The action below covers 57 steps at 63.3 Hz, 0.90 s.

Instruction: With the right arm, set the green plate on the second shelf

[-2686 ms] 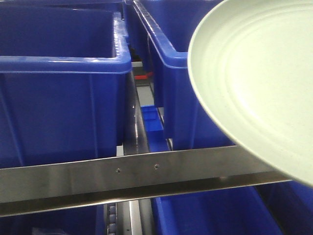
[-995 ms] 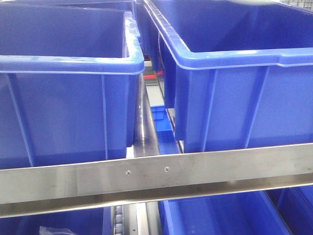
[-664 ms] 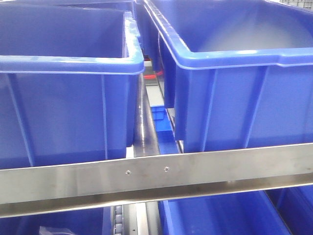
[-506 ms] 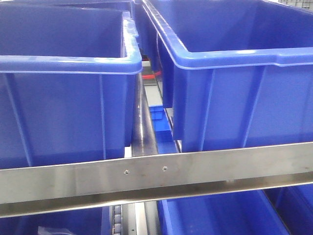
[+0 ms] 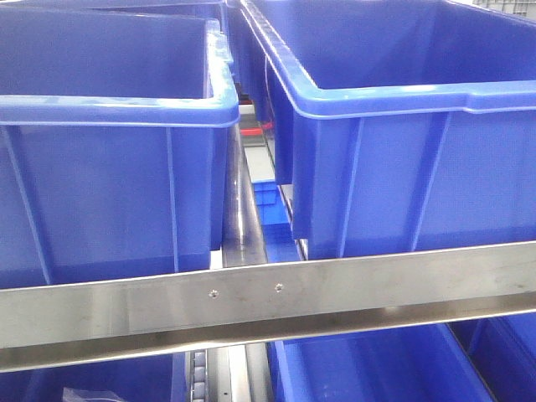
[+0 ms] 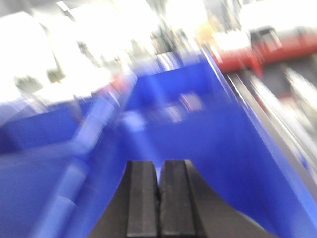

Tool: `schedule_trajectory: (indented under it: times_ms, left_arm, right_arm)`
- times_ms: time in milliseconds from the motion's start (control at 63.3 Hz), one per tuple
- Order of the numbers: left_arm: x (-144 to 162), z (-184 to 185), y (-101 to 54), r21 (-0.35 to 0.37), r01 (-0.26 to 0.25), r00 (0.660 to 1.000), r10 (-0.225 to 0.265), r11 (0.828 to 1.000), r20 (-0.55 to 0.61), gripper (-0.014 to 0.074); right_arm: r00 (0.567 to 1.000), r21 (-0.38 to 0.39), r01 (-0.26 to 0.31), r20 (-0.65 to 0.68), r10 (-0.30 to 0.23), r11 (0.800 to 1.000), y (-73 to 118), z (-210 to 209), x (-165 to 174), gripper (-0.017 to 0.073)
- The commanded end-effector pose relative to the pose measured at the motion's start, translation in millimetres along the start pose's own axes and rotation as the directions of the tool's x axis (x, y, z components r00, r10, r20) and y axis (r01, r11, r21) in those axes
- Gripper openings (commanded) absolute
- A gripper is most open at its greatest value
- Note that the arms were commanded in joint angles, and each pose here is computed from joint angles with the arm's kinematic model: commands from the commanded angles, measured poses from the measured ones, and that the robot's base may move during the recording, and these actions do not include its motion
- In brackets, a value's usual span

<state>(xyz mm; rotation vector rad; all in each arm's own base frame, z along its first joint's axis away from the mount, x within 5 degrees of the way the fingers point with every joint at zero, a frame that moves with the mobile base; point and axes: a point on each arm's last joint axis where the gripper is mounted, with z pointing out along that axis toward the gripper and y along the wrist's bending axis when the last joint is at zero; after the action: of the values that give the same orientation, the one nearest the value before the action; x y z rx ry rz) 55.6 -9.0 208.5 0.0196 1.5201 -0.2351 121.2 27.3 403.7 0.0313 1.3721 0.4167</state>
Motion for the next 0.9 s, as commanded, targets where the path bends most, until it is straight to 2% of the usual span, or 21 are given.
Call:
schedule_trajectory:
  times_ms: [0,111,205,284,348,411,474,648,727,790,837,885]
  left_arm:
    - [4.9,-0.5,0.7,0.011,0.012,0.998,-0.012,1.0,0.063,0.013]
    - [4.9,-0.5,0.7,0.011,0.012,0.998,-0.012,1.0,0.063,0.013]
    - [4.9,-0.5,0.7,0.011,0.012,0.998,-0.012,1.0,0.063,0.013]
    - [4.9,-0.5,0.7,0.011,0.012,0.998,-0.012,1.0,0.063,0.013]
    - [4.9,-0.5,0.7,0.011,0.012,0.998,-0.012,1.0,0.063,0.013]
    - [4.9,-0.5,0.7,0.011,0.012,0.998,-0.012,1.0,0.063,0.013]
    - [4.9,-0.5,0.7,0.011,0.012,0.998,-0.012,1.0,0.063,0.013]
    - [4.9,-0.5,0.7,0.011,0.012,0.998,-0.012,1.0,0.063,0.013]
    - [4.9,-0.5,0.7,0.011,0.012,0.998,-0.012,1.0,0.063,0.013]
    - [4.9,-0.5,0.7,0.011,0.012,0.998,-0.012,1.0,0.063,0.013]
    - [4.9,-0.5,0.7,0.011,0.012,0.998,-0.012,1.0,0.063,0.013]
    - [4.9,-0.5,0.7,0.011,0.012,0.998,-0.012,1.0,0.063,0.013]
  right_arm:
    - [0.99,-0.066,0.03,0.138,-0.021,0.997,10.1,-21.2,-24.6,0.0049]
    - [0.977,-0.025,0.144,0.16,-0.138,0.989,9.2,-42.2,-29.8,0.0049]
    - [0.98,0.068,0.194,0.032,-0.197,0.979,-4.0,-48.6,-7.6,0.0049]
    - [0.977,0.136,0.206,-0.091,-0.195,0.969,-16.7,-54.6,18.1,0.0049]
    - [0.973,0.168,0.206,-0.136,-0.184,0.964,-25.2,-64.0,40.7,0.0049]
    - [0.98,0.18,0.173,-0.134,-0.15,0.968,-32.4,-76.9,67.5,0.0049]
    - [0.989,0.167,0.136,-0.073,-0.125,0.977,-36.4,-90.4,92.3,0.0049]
    - [0.982,0.037,0.163,0.085,-0.166,0.986,-40.7,-108.8,154.7,0.0049]
    - [0.988,0.097,0.15,0.027,-0.153,0.984,-44.6,-107.8,151.8,0.0049]
    - [0.975,0.127,0.218,0.004,-0.221,0.968,-46.9,-108.5,153.2,0.0049]
    - [0.969,0.145,0.248,-0.017,-0.248,0.958,-49.2,-108.6,157.8,0.0049]
    - [0.967,0.166,0.256,-0.041,-0.252,0.952,-51.7,-108.8,160.2,0.0049]
